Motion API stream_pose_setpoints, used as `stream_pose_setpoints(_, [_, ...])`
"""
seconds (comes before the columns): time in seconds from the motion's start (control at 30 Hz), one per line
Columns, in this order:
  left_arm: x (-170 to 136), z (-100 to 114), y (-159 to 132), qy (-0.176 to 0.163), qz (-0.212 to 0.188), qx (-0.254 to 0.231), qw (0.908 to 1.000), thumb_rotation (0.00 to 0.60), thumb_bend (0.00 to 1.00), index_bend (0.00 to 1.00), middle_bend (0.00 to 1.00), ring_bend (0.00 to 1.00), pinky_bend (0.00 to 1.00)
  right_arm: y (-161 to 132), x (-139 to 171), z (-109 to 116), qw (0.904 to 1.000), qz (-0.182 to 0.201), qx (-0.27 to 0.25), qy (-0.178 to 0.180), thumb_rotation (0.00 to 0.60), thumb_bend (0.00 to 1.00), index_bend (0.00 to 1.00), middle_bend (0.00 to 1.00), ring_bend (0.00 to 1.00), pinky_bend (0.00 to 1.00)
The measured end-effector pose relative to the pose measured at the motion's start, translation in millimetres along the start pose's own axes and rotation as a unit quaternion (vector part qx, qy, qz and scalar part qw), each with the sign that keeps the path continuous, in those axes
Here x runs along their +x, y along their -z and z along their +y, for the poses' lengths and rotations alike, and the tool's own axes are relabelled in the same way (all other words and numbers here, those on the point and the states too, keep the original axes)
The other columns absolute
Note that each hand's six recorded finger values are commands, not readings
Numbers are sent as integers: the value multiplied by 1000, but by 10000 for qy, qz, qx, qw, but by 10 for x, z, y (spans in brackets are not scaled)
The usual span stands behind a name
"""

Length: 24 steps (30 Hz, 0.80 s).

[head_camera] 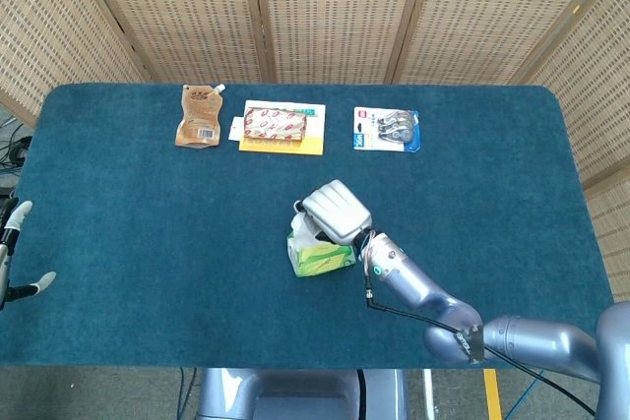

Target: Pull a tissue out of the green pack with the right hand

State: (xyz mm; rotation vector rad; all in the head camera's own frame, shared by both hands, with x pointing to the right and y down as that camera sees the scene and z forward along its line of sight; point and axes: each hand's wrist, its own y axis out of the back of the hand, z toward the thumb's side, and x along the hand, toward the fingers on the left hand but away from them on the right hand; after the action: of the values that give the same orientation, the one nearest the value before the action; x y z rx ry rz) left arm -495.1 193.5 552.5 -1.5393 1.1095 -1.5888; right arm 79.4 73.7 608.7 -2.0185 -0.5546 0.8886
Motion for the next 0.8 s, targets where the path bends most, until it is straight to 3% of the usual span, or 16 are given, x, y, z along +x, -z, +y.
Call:
stream_pose_setpoints(0.13, [-12,2,-25,4,-44,2,10000,600,0,0,0,0,0,-18,127,190,9996,122,-29,272,600,775,673,678,621,603])
stream_pose_setpoints(0.33, [-40,1,-34,-5,-99,28,9999,600,0,0,0,0,0,165,368,708,9951,61,154,972,600,775,674,678,621,603])
stream_pose_setpoints(0.53, [-62,4,-61,-27,-169,36,9998,600,0,0,0,0,0,465,511,1233,9792,-280,577,1926,600,775,674,678,621,603])
stream_pose_setpoints(0.67, [-65,2,-48,-22,-166,34,9999,600,0,0,0,0,0,878,503,1319,9678,-792,1014,2162,600,775,674,678,621,603])
stream_pose_setpoints(0.8, [-57,11,-30,-40,-144,20,9999,600,0,0,0,0,0,1348,487,1219,9572,-1363,1358,2164,600,775,674,678,621,603])
